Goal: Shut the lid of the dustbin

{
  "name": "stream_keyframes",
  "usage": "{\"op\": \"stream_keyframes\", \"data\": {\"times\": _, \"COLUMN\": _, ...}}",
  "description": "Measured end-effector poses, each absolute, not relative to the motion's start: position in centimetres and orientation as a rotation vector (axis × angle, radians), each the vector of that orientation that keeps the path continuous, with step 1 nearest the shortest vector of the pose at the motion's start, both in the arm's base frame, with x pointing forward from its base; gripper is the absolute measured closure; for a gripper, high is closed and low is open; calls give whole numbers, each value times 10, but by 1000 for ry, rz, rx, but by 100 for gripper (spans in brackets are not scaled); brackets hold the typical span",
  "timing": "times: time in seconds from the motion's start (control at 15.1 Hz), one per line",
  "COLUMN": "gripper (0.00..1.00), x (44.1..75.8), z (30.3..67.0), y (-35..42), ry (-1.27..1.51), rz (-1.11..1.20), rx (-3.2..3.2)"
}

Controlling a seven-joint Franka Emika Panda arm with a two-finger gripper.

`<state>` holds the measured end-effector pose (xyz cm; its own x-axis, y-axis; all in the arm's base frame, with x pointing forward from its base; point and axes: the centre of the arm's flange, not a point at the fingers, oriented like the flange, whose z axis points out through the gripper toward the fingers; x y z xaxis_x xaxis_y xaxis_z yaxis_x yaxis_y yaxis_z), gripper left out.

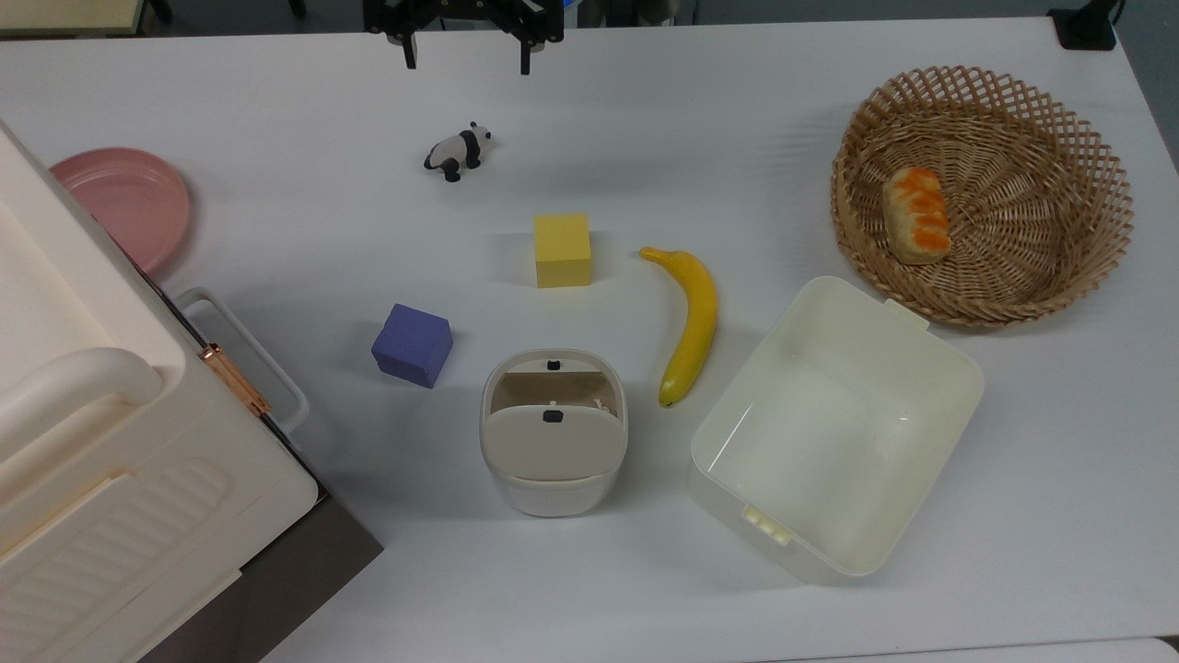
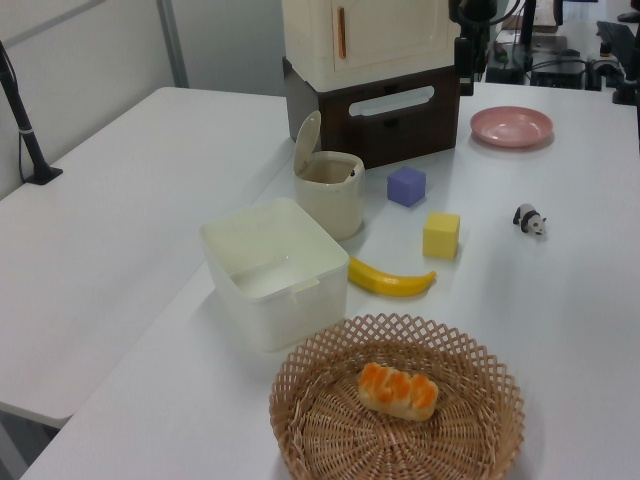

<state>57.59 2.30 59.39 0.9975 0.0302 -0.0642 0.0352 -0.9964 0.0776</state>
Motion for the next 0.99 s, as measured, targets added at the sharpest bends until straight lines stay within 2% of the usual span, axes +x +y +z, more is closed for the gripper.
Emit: {"op": "stream_keyframes", "data": {"times": 0.99, "gripper": 0, "x": 576, "z": 596, "y": 7, "ry": 7, "rz": -94, "rx": 3062}}
